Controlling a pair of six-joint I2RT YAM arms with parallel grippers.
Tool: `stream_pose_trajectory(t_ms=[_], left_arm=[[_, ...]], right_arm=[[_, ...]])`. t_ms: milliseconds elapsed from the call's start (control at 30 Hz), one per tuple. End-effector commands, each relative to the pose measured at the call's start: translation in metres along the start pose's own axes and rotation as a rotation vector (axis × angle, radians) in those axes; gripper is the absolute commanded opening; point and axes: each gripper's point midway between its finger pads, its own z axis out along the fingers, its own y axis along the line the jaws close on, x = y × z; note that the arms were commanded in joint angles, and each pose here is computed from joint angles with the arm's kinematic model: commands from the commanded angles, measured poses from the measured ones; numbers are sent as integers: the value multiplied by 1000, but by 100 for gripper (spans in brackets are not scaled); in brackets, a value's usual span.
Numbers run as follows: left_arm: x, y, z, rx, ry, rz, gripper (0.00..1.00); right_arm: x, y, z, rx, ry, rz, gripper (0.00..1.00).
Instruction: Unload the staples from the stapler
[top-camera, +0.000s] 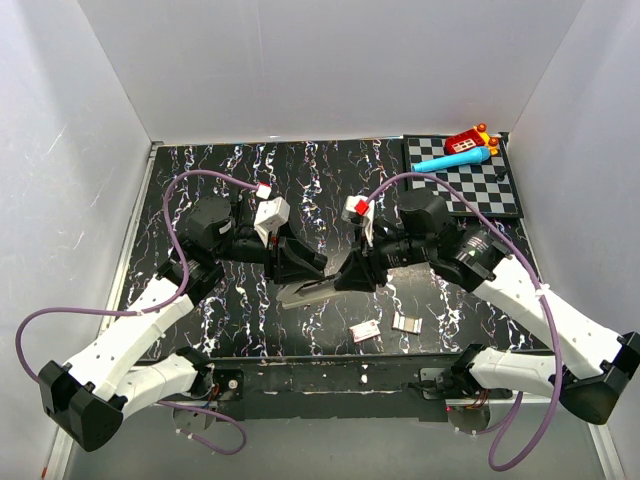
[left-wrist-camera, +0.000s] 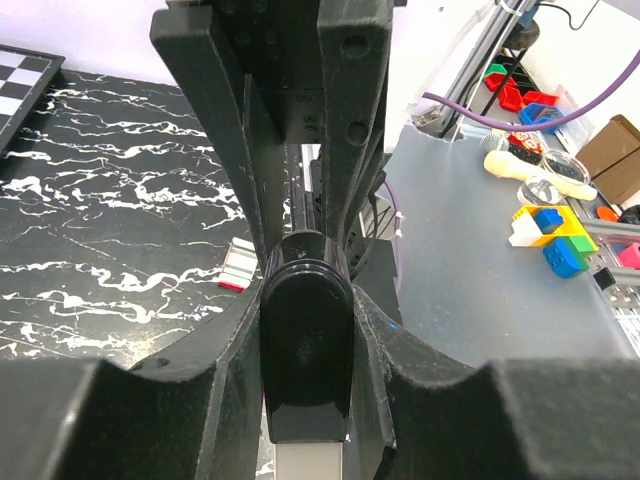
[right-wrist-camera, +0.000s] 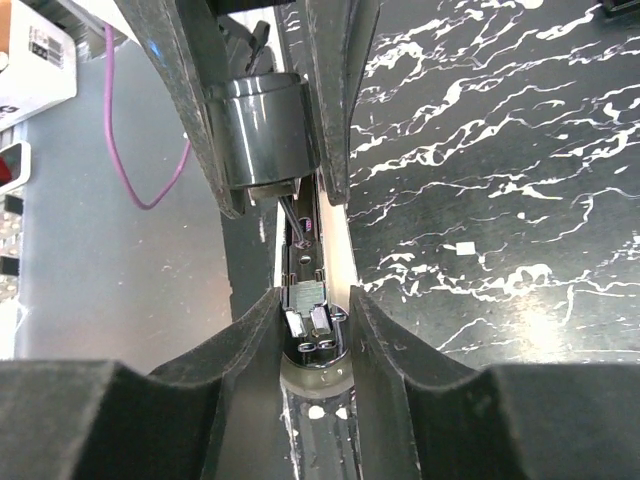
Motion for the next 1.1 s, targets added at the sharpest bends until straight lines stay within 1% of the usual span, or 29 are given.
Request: stream_pose_trajectory(t_ms=[0,133,167,467,567,633,667,700,767,800,867,1067], left_arm=[[-19,-3,0,-4,-34,80,0],[-17,-2,0,-5,-27,77,0],[-16,-1,0,-8,-25,75,0],[-16,4,1,-29,-22,69,0],[-16,8,0,-58,-25,64,0],[-18,12,0,-85,-31,63,0],[-19,15,-1,-103,-35,63,0],[-19,17,-2,-121,-39,64,0],[-20,21,-3,-151,-44,65,0],[-20,24,-4,-171,-49,66,0],[-22,27,-5,-199,-56,69,0],[-26,39,-11,-291,-86,74,0]], right_arm=[[-18,0,-13,60,-25,-54,41],[-26,2,-17,70,-35,-62,42],[-29,1,-19,75,-38,-91,42],[-53,7,-32,103,-83,-144,45],[-61,7,-33,111,-107,-137,45],[-67,4,-32,132,-130,-105,45],[-70,1,-30,144,-140,-86,42],[-73,-2,-30,162,-152,-70,36],[-80,-11,-28,208,-182,-28,15],[-82,-17,-27,234,-193,-4,2],[-88,-27,-23,272,-217,33,1],[-98,-41,-11,304,-266,134,1]])
